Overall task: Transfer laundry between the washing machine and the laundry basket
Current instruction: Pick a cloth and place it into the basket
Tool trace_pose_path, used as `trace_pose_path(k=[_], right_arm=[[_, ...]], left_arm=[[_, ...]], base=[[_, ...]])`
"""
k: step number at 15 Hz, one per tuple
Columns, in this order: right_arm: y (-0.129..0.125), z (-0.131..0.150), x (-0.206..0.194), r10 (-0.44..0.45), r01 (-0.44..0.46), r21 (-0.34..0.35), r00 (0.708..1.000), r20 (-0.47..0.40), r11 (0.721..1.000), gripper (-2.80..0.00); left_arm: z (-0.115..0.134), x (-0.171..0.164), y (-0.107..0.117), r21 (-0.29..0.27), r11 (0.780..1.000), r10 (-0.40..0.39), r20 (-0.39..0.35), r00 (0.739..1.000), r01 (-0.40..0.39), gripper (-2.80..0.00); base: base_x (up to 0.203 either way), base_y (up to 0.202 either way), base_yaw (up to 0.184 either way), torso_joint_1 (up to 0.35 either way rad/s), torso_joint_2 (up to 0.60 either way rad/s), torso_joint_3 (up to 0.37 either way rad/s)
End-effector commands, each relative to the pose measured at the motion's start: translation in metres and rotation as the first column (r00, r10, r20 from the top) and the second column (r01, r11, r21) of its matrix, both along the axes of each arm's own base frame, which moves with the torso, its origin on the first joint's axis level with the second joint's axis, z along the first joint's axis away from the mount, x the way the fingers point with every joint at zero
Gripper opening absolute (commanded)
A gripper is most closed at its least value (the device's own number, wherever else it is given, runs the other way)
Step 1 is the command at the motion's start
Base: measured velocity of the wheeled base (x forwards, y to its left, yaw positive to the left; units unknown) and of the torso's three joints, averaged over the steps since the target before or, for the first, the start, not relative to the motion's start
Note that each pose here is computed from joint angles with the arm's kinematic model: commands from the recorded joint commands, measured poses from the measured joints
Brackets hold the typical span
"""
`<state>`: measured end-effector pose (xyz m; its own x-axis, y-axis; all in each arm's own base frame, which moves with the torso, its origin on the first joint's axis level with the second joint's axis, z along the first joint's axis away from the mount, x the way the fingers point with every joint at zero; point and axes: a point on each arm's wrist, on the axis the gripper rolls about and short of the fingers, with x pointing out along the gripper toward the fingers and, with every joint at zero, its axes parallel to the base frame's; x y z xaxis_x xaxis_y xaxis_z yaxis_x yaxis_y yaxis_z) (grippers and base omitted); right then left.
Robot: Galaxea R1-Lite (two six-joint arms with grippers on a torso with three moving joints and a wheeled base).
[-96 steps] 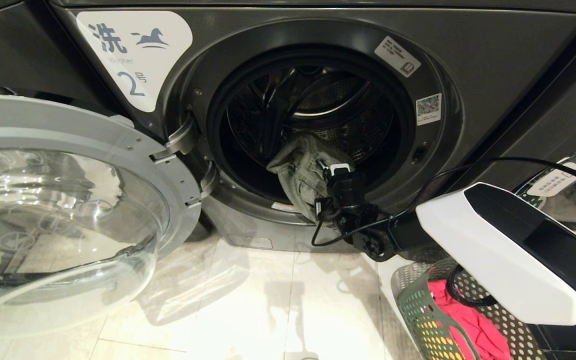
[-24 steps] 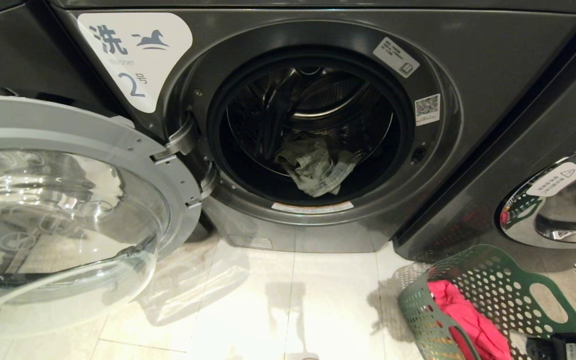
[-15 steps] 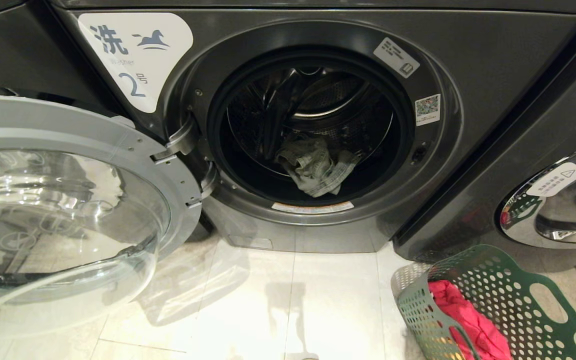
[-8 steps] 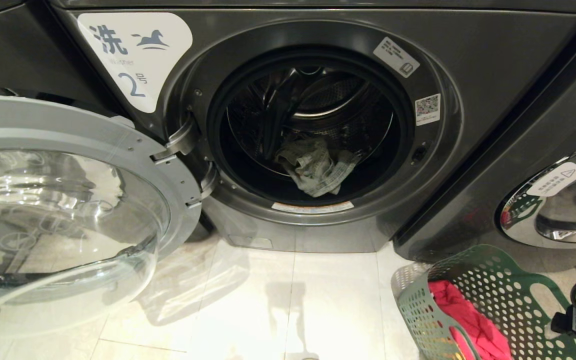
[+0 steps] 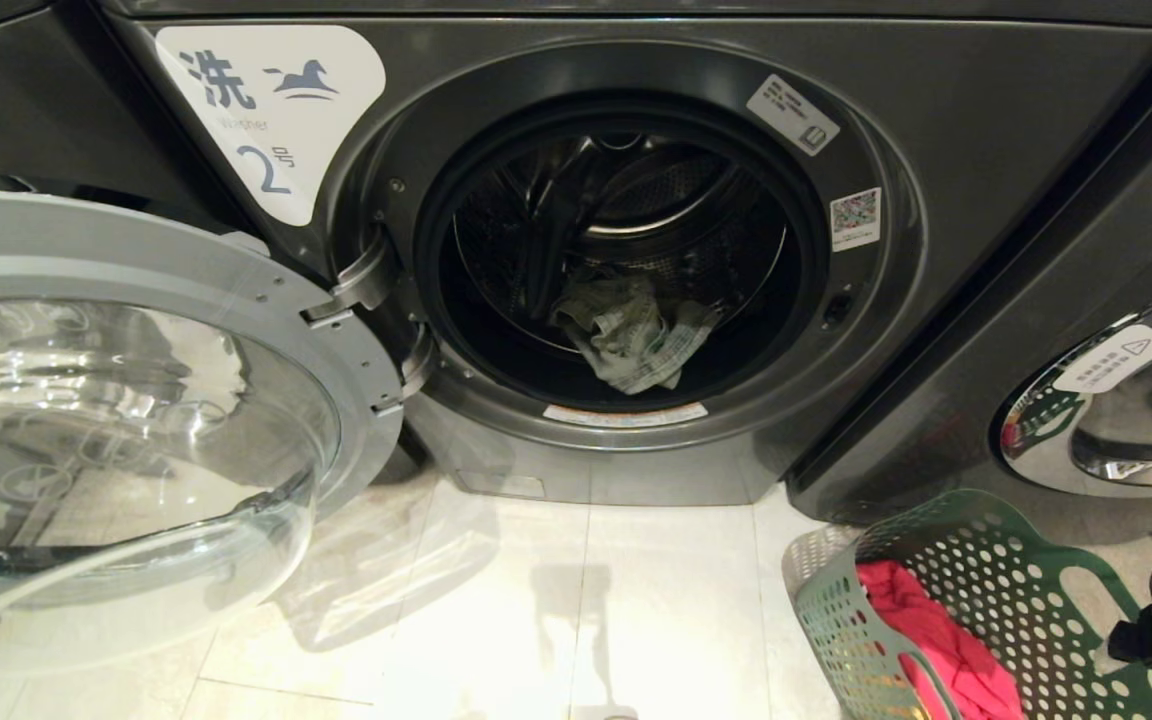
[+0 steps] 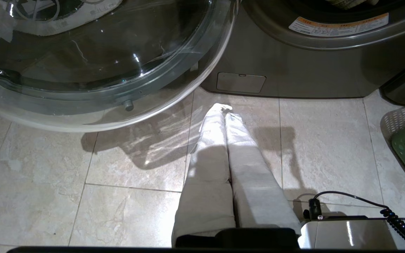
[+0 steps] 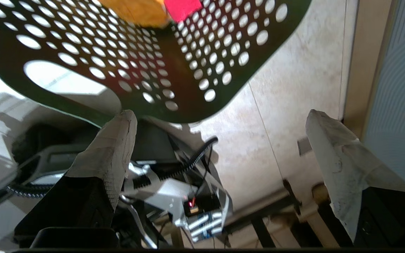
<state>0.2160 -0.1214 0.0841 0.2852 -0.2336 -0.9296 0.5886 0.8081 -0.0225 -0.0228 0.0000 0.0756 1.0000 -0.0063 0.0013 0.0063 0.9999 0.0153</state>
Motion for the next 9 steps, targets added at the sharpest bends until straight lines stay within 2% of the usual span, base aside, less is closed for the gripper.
trace_pose_path(k=[1, 6, 9], right_arm=[[0.0, 0.0059, 0.0007, 0.007, -0.005, -0.031, 0.998, 0.055, 1.0, 0.0], [0.0003, 0.0123, 0.001, 0.014, -0.009, -0.056, 0.995, 0.096, 0.998, 0.0], [0.0039, 0.0104, -0.001, 0.022, -0.017, -0.053, 0.996, 0.086, 0.998, 0.0]], left_arm=[[0.0001, 0.0001, 0.0, 0.0, 1.0, 0.0, -0.001, 1.0, 0.0, -2.8], [0.0001, 0.0001, 0.0, 0.0, 1.0, 0.0, -0.001, 1.0, 0.0, -2.8], [0.0, 0.0, 0.0, 0.0, 1.0, 0.0, 0.0, 1.0, 0.0, -2.8]], base=[[0.0, 0.0, 0.0, 0.0, 0.0, 0.0], [0.0, 0.0, 0.0, 0.0, 0.0, 0.0], [0.0, 0.0, 0.0, 0.0, 0.0, 0.0]])
